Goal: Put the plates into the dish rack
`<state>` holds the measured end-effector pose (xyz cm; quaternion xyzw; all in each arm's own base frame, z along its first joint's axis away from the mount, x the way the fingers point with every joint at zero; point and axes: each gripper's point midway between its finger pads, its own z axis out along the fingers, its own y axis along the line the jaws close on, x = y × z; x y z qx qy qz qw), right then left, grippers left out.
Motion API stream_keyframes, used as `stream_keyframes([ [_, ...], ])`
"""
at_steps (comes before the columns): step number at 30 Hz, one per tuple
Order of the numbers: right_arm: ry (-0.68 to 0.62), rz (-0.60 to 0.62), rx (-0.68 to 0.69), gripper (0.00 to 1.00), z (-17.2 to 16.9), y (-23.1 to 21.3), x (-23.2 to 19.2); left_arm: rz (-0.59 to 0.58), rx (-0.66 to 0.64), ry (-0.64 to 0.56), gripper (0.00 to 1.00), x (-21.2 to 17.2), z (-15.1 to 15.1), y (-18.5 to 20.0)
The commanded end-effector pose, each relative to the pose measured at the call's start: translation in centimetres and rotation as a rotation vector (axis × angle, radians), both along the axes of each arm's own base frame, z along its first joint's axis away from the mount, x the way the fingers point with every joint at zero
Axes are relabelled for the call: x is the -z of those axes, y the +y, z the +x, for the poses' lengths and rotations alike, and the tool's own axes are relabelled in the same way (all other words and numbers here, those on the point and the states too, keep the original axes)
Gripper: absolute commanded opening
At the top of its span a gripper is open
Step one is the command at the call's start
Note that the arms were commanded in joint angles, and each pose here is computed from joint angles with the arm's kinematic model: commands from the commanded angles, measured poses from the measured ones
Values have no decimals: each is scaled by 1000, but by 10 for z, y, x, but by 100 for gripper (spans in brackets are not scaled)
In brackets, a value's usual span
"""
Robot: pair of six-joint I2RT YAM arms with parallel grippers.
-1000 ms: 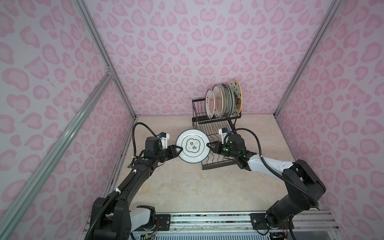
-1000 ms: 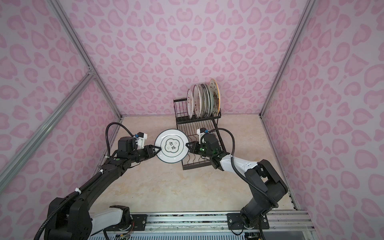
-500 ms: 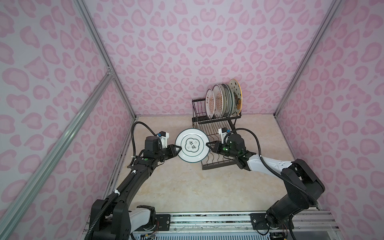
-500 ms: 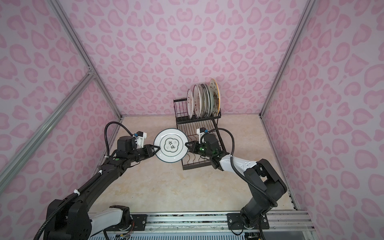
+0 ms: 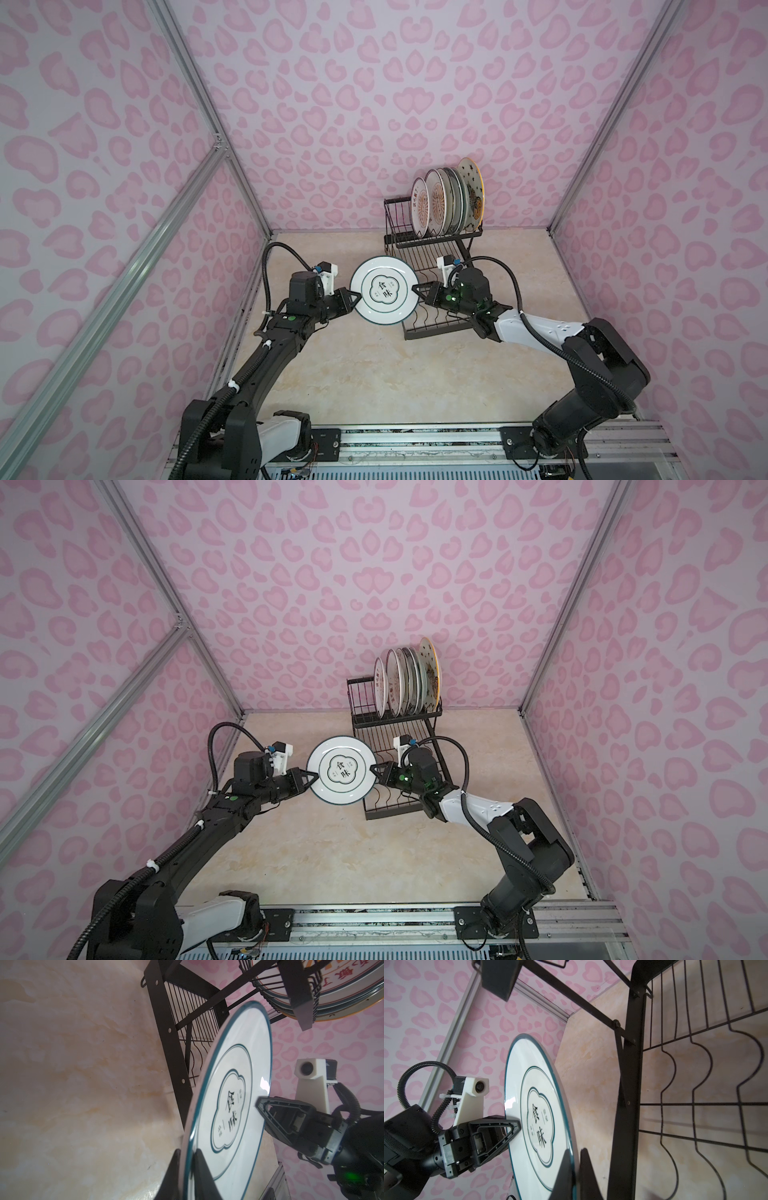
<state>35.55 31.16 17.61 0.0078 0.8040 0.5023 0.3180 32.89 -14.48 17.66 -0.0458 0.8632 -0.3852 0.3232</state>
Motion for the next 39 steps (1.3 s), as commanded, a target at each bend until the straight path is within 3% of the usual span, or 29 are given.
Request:
stream_keyframes([
  [1, -51, 48, -15, 0, 0, 4, -16, -4, 11, -44, 11, -11, 4, -2],
  [16, -61, 47, -13, 0, -2, 2, -20, -41, 7, -38, 3, -16, 8, -4],
  [23, -65, 48, -14, 16, -3, 1, -21, -86, -4, -41, 3, -22, 10, -3],
  [39, -66, 55, -16, 29, -3, 3, -22, -132, -93, -96, 3, -36, 10, 16],
])
